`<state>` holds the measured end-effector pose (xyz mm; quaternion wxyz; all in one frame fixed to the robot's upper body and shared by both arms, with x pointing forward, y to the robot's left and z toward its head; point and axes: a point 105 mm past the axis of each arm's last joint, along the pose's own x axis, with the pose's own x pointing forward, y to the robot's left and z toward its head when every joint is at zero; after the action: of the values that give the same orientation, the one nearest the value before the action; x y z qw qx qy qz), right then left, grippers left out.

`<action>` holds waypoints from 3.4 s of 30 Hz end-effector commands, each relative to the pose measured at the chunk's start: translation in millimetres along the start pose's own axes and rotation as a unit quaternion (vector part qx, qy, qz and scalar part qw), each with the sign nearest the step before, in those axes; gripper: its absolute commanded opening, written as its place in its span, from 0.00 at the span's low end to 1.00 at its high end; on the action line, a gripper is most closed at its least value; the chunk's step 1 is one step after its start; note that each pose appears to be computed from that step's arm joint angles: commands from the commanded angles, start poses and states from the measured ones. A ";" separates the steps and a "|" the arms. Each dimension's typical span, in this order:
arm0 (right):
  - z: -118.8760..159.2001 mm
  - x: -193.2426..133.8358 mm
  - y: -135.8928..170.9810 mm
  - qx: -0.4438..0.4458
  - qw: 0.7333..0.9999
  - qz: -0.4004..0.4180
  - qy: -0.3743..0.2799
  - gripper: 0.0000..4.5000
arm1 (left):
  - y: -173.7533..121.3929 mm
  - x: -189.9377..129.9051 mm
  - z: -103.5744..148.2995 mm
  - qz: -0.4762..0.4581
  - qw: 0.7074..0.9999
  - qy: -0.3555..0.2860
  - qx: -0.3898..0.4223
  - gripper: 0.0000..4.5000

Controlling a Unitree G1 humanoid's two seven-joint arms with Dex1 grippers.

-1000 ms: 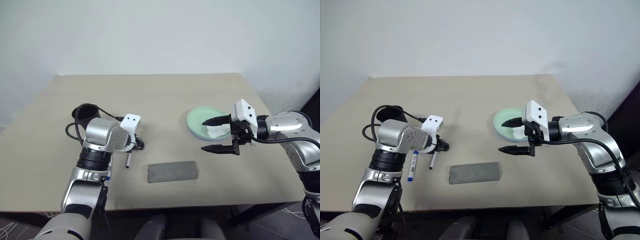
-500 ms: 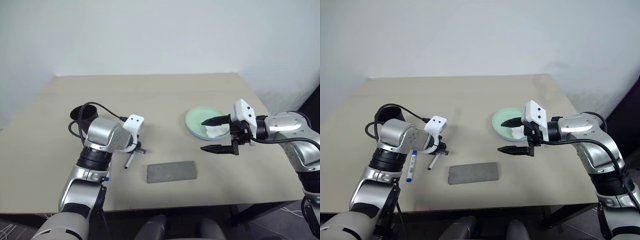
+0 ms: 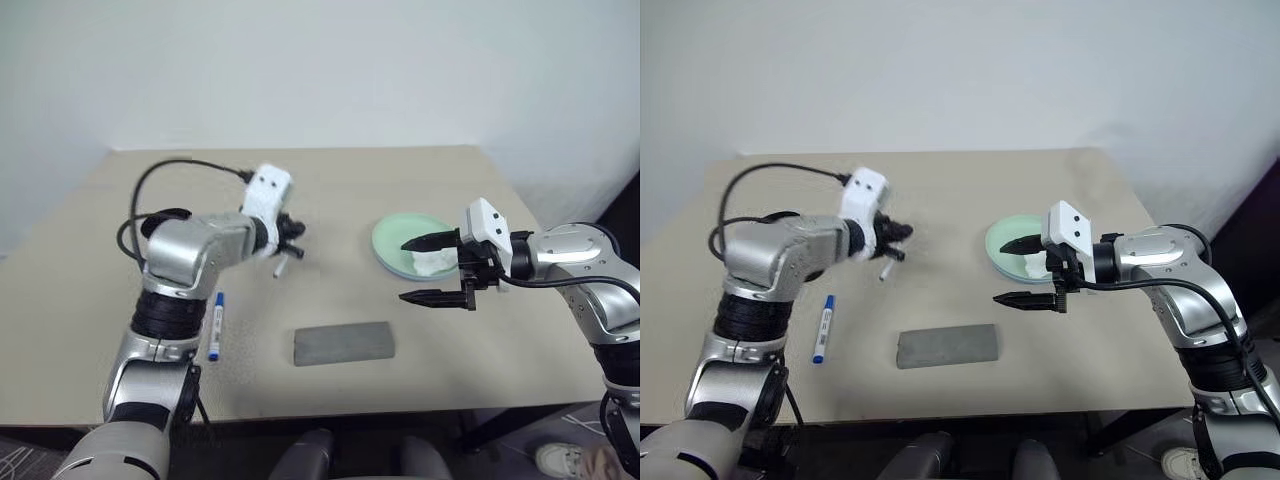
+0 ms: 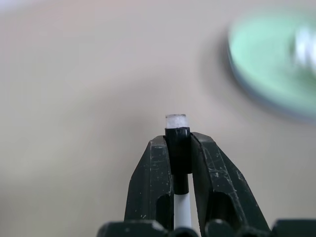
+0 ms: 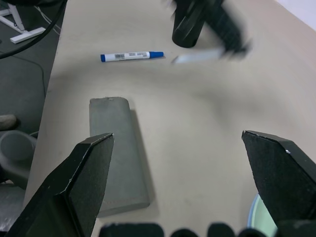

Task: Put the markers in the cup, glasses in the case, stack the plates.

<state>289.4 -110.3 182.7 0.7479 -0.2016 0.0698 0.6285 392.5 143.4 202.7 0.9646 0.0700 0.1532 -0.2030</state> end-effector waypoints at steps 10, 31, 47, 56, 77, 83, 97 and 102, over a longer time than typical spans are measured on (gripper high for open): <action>44.3 -18.3 -17.1 0.007 0.996 -0.022 -0.092 1.00 | 115.1 -63.5 61.9 0.192 0.958 -0.211 0.031 0.02; 66.3 -41.2 -33.2 0.030 0.988 -0.042 -0.147 1.00 | 140.3 -70.9 12.3 0.258 0.932 -0.245 0.075 0.02; 72.3 -43.3 -32.3 0.031 0.987 -0.043 -0.150 1.00 | 143.7 -52.0 -27.2 0.264 0.934 -0.232 0.064 0.02; 76.7 -43.1 -32.0 0.027 0.987 -0.045 -0.155 1.00 | 144.5 -41.0 -49.0 0.267 0.937 -0.217 0.059 0.02; 71.4 -38.1 -34.2 0.030 0.987 -0.051 -0.147 1.00 | 107.8 -39.9 -22.1 0.242 0.952 -0.162 0.087 1.00; 70.4 -35.4 -34.2 0.032 0.988 -0.047 -0.146 1.00 | 74.4 -47.3 2.1 0.236 0.965 -0.075 0.083 1.00; 70.1 -32.4 -34.3 0.032 0.988 -0.041 -0.146 1.00 | 40.0 -40.9 -70.2 0.211 0.956 0.202 0.010 1.00; 69.5 -32.1 -34.5 0.033 0.988 -0.041 -0.144 1.00 | 42.1 -39.6 -103.2 0.215 0.944 0.248 -0.029 1.00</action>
<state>307.6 -117.2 251.4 0.7826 -0.0738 -0.0001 0.6181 347.4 212.0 115.4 0.9153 0.1254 0.3821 0.0246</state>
